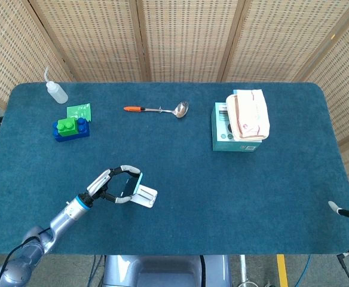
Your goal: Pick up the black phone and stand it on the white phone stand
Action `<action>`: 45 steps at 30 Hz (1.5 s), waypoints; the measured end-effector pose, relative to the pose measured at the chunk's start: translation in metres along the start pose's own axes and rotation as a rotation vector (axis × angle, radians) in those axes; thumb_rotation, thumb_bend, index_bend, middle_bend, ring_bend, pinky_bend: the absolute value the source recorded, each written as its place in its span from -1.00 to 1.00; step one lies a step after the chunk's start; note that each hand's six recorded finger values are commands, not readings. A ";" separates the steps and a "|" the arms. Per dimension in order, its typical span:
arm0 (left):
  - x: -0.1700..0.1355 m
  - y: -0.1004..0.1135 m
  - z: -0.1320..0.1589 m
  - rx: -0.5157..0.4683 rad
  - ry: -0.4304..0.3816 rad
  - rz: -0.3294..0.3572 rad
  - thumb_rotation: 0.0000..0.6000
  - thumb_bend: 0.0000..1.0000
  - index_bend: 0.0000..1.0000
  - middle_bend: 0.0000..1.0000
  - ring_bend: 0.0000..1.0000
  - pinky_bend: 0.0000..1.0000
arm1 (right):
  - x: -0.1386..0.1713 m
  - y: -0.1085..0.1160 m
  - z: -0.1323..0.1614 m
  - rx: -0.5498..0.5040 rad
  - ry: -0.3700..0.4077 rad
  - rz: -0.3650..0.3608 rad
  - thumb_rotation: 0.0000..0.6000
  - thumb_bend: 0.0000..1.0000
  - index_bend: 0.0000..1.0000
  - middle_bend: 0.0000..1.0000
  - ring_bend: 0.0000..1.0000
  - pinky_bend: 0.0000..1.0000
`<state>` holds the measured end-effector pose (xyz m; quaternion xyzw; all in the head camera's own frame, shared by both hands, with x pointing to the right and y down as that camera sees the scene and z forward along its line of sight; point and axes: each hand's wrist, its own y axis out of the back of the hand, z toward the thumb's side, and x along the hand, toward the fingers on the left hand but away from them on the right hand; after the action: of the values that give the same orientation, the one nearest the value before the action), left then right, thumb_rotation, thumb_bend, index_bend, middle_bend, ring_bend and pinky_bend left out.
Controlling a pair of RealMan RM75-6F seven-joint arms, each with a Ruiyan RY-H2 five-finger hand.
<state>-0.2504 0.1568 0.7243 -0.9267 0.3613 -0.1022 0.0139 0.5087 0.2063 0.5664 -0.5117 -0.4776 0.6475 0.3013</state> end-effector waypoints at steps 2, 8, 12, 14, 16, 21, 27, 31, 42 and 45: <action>0.000 -0.002 -0.002 0.006 0.008 -0.009 1.00 -0.44 -0.23 -0.22 -0.16 -0.15 | 0.000 0.001 0.000 -0.001 -0.001 -0.001 1.00 -1.00 -1.00 -1.00 -1.00 -1.00; -0.001 -0.005 -0.006 0.031 0.024 -0.014 1.00 -0.53 -0.23 -0.22 -0.17 -0.15 | 0.000 0.001 -0.001 -0.002 -0.003 -0.001 1.00 -1.00 -1.00 -1.00 -1.00 -1.00; -0.001 -0.005 -0.007 0.053 0.026 -0.008 1.00 -0.60 -0.23 -0.22 -0.17 -0.15 | 0.000 0.001 -0.001 -0.002 -0.002 0.000 1.00 -1.00 -1.00 -1.00 -1.00 -1.00; -0.001 -0.005 -0.007 0.062 0.026 -0.005 1.00 -0.64 -0.23 -0.22 -0.17 -0.15 | 0.001 0.001 -0.001 -0.002 -0.001 0.000 1.00 -1.00 -1.00 -1.00 -1.00 -1.00; -0.001 -0.004 -0.007 0.074 0.026 -0.002 1.00 -0.68 -0.25 -0.26 -0.18 -0.15 | 0.001 0.001 -0.001 -0.001 -0.002 0.001 1.00 -1.00 -1.00 -1.00 -1.00 -1.00; -0.002 -0.005 -0.007 0.088 0.025 -0.010 1.00 -0.85 -0.80 -0.81 -0.68 -0.20 | 0.001 0.001 -0.001 -0.001 -0.003 0.001 1.00 -1.00 -1.00 -1.00 -1.00 -1.00; -0.004 -0.003 -0.002 0.097 -0.001 0.004 1.00 -0.92 -1.00 -1.00 -0.95 -0.35 | 0.001 0.001 -0.001 0.000 -0.002 0.004 1.00 -1.00 -1.00 -1.00 -1.00 -1.00; -0.004 0.003 0.009 0.096 -0.055 0.043 1.00 -0.92 -1.00 -1.00 -0.95 -0.35 | 0.003 0.002 0.000 -0.002 0.001 0.001 1.00 -1.00 -1.00 -1.00 -1.00 -1.00; -0.018 0.034 0.044 0.173 -0.207 0.132 1.00 -0.96 -1.00 -1.00 -1.00 -0.81 | 0.008 0.007 0.004 -0.014 0.027 -0.013 1.00 -1.00 -1.00 -1.00 -1.00 -1.00; -0.023 0.050 0.049 0.273 -0.198 0.148 1.00 -0.90 -1.00 -1.00 -1.00 -0.97 | 0.010 0.007 0.006 -0.020 0.038 -0.010 1.00 -1.00 -1.00 -1.00 -1.00 -1.00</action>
<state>-0.2905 0.1332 0.6672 -0.8926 0.4082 -0.0574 0.1827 0.5005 0.2108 0.5560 -0.5245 -0.4807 0.6313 0.3085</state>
